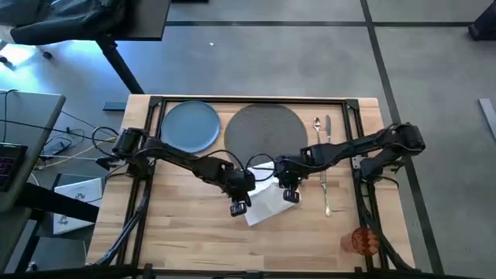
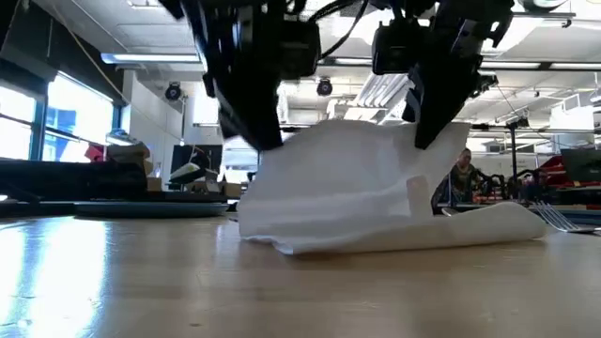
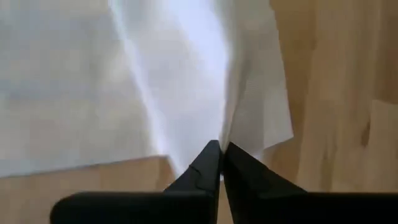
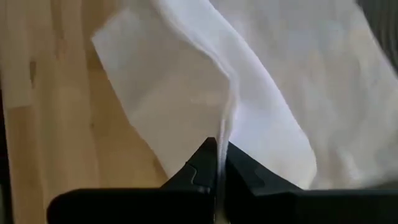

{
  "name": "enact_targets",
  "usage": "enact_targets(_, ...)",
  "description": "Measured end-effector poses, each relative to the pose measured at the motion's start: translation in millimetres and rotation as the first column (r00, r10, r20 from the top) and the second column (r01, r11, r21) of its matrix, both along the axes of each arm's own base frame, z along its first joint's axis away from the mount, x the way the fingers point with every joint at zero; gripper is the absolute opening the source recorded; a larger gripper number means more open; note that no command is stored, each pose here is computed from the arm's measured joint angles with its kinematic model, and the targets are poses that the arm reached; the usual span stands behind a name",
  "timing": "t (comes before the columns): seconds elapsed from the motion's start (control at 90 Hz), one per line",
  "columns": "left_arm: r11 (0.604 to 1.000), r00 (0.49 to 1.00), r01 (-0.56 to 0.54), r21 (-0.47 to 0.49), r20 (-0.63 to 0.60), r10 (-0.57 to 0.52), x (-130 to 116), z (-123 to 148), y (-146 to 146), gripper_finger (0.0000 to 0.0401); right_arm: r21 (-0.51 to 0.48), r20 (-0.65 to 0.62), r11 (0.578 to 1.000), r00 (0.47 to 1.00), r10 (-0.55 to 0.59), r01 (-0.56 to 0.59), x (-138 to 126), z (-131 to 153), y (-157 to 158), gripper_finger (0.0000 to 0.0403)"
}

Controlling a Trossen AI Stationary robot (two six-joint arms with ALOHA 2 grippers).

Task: Set table place
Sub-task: Fold the white table napkin

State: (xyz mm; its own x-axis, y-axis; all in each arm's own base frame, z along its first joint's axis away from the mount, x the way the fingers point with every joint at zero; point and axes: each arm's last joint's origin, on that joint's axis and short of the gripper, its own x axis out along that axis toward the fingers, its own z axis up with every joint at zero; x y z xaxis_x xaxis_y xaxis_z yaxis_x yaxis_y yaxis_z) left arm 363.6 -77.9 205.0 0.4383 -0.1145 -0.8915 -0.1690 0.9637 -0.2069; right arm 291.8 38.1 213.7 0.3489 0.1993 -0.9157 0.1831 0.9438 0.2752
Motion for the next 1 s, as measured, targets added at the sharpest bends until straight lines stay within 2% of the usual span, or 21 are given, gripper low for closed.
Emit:
enact_targets(0.111,0.991,1.000,-0.029,0.130,-0.003,0.030,-7.6,29.0,4.7,0.0000,0.004,-0.076,1.000,0.997,-0.029,0.029,-8.9,24.9,-1.7,0.0000)
enact_targets(0.2,0.986,0.998,-0.034,0.163,0.054,0.026,-9.7,53.5,7.3,0.0000,0.002,-0.065,1.000,0.998,0.013,-0.013,-11.2,46.8,-0.1,0.0000)
enact_targets(0.333,0.991,0.989,0.013,0.130,0.145,-0.032,-10.1,85.0,3.8,0.0000,0.074,-0.007,0.995,0.998,0.065,-0.064,-7.6,78.7,3.6,0.0000)
enact_targets(0.5,0.994,0.969,0.102,0.028,0.223,-0.106,-11.4,113.6,-15.9,0.0000,0.269,0.016,0.958,0.995,0.095,-0.095,-8.2,112.7,8.8,0.0000)
enact_targets(0.544,0.996,0.968,0.092,0.015,0.235,-0.093,-12.3,117.8,-19.9,0.0000,0.270,0.039,0.958,0.995,0.092,-0.099,-7.4,119.6,9.0,0.0000)
enact_targets(0.589,0.998,0.970,0.069,0.013,0.234,-0.070,-13.7,118.6,-22.4,0.0000,0.228,0.058,0.969,0.995,0.082,-0.094,-6.4,122.5,8.1,0.0000)
enact_targets(0.711,0.997,0.987,-0.020,0.077,0.162,0.007,-15.3,108.5,-20.1,0.0000,0.055,0.063,0.997,0.996,0.058,-0.062,2.8,112.3,-3.7,0.0000)
enact_targets(0.856,0.984,0.997,-0.050,0.173,0.059,0.041,-9.7,87.9,-12.2,0.0000,-0.038,-0.046,0.998,0.998,0.045,-0.046,15.7,72.7,-21.0,0.0000)
enact_targets(1.0,0.969,0.999,-0.029,0.245,-0.032,0.038,4.4,60.2,-3.0,0.0000,-0.115,-0.110,0.992,0.993,0.044,-0.056,26.5,30.2,-36.0,0.0000)
